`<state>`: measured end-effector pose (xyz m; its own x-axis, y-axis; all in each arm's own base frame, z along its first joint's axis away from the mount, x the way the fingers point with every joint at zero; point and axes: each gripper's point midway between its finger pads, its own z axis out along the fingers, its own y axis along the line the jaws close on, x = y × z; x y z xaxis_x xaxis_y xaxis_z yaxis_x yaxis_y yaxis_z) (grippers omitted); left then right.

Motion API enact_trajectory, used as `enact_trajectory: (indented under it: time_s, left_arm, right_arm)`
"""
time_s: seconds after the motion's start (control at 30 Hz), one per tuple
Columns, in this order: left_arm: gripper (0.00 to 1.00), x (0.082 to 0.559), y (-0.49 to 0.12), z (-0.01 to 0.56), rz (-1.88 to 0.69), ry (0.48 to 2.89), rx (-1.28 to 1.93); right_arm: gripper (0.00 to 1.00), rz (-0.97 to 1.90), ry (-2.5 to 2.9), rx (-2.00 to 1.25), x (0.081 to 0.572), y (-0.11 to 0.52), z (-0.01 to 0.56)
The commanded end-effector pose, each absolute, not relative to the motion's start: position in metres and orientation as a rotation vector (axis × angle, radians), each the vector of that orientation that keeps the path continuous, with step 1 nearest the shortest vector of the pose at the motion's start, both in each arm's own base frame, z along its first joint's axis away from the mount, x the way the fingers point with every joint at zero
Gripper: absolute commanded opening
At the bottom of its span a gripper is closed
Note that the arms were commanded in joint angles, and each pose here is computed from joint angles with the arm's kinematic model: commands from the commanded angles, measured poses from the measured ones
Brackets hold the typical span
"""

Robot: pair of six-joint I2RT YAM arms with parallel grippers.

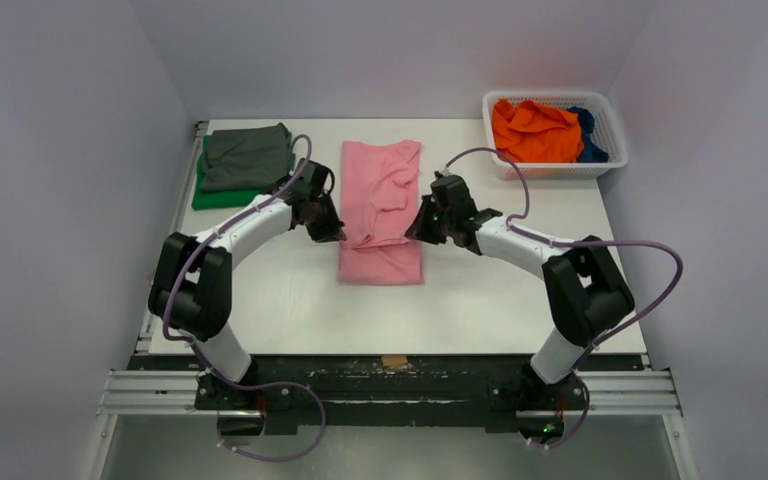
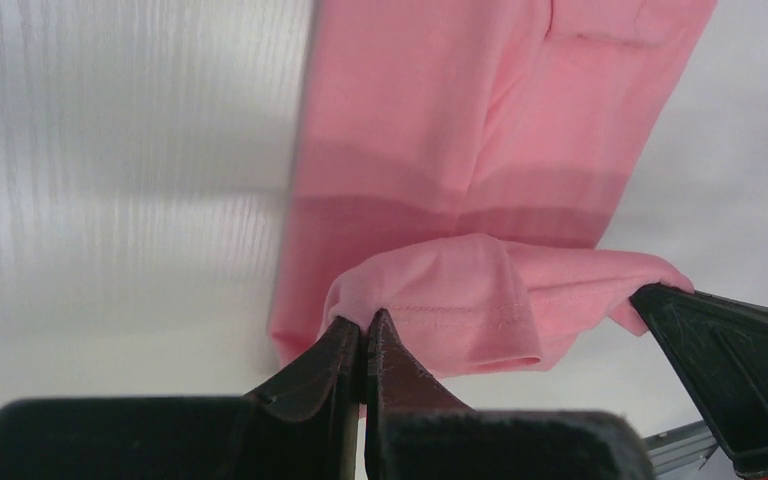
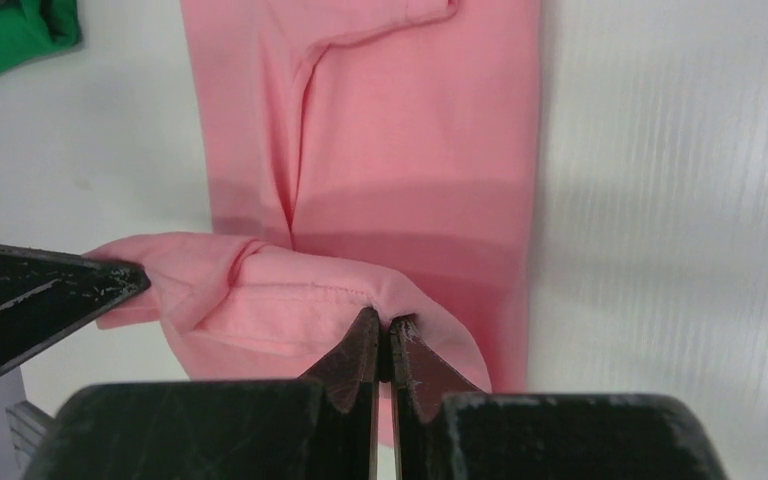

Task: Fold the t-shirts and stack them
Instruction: Fold the folded rectangular tshirt in 1/3 of the way

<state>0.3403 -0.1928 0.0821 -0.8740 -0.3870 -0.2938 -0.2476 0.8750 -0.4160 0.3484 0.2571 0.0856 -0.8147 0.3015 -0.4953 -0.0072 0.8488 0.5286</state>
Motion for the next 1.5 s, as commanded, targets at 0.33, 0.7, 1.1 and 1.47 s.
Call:
enact_trajectory:
  time_s: [0.33, 0.7, 1.1, 1.47]
  left_arm:
    - [0.0, 0.409, -0.19, 0.089, -0.528, 2.621, -0.424]
    - [0.97, 0.433, -0.183, 0.109, -0.512, 2.588, -0.367]
    - [1.0, 0.323, -0.149, 0.094, -0.494, 2.607, -0.419]
    - [1.0, 0.273, -0.131, 0.066, -0.456, 2.645, -0.466]
  right_arm:
    - [0.0, 0.745, 2.33, 0.219, 0.414, 0.259, 0.098]
    - [0.72, 0.709, 2.296, 0.182, 0.444, 0.251, 0.115]
    - [0.79, 0.813, 2.376, -0.254, 0.352, 0.307, 0.098]
    - [0.79, 0.771, 2.374, -0.253, 0.391, 0.344, 0.074]
